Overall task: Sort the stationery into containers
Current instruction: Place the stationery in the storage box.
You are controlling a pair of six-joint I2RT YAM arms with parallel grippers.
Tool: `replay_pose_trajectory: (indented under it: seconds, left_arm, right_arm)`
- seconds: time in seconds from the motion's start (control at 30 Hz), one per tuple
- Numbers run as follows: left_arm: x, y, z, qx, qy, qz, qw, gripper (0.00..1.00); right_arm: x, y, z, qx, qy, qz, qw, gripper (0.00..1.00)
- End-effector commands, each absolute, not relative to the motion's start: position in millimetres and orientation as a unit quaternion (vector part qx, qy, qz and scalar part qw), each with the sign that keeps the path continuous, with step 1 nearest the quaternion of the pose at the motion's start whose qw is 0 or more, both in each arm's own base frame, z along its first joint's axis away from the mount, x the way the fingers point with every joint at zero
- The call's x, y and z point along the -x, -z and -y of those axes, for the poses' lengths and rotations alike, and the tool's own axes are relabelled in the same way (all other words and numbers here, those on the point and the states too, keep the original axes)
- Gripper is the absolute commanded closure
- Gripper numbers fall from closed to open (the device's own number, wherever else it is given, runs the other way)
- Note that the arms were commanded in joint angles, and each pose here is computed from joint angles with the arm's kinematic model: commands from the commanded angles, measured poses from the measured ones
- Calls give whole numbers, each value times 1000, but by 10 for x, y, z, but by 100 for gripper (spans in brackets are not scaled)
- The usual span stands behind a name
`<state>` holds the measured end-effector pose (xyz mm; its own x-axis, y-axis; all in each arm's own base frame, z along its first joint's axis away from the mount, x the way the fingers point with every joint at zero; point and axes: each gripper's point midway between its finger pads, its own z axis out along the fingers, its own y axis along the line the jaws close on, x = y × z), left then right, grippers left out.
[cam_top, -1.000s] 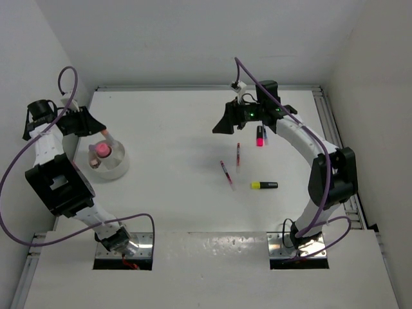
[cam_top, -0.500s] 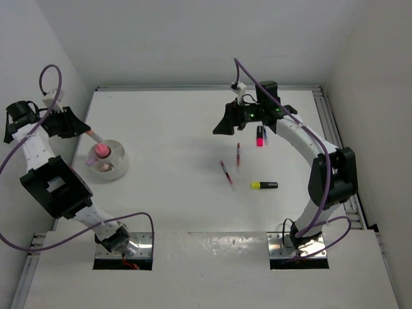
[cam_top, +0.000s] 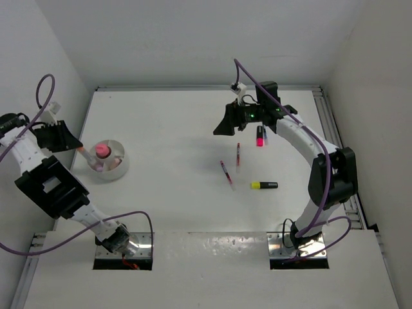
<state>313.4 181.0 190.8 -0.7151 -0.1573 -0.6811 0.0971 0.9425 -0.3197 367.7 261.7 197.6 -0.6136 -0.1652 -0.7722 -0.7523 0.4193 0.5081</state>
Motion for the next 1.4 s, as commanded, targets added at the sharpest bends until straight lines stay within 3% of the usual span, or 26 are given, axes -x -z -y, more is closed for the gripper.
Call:
replay_pose_trajectory:
  seconds: [0.0, 0.23, 0.43, 0.77, 0.87, 0.9, 0.93, 1.03, 1.37]
  left_arm:
    - [-3031, -1728, -1707, 0, 173, -921, 349, 100]
    - [-3065, -1666, -1836, 20, 95, -923, 373, 100]
    - [-3214, -1892, -1818, 21, 77, -899, 431, 100]
    - [-3292, -2020, -1817, 19, 53, -890, 453, 100]
    - [-3244, -1960, -1797, 22, 49, -892, 450, 89]
    - [-3219, -1934, -1772, 26, 54, -893, 445, 79]
    - [-3199, -1923, -1762, 30, 56, -895, 442, 59]
    - [-3144, -1924, -1670, 29, 70, -895, 440, 47]
    - [-3364, -2261, -1551, 36, 120, -857, 499, 44]
  right_arm:
    - [-3754, -2104, -2585, 305, -446, -767, 346, 24]
    - [-3766, -2117, -2561, 305, -445, -767, 348, 24]
    - [-3754, -2121, -2560, 304, -448, -766, 346, 24]
    - [-3701, -2132, -2583, 303, -456, -764, 342, 24]
    - [-3695, -2130, -2581, 301, -458, -764, 341, 23]
    - [-3684, -2137, -2587, 303, -460, -763, 340, 23]
    - [-3683, -2140, -2585, 303, -459, -763, 340, 23]
    - [-3671, -2154, -2581, 303, -461, -762, 340, 23]
    - [-3643, -2143, -2578, 297, -471, -760, 335, 23]
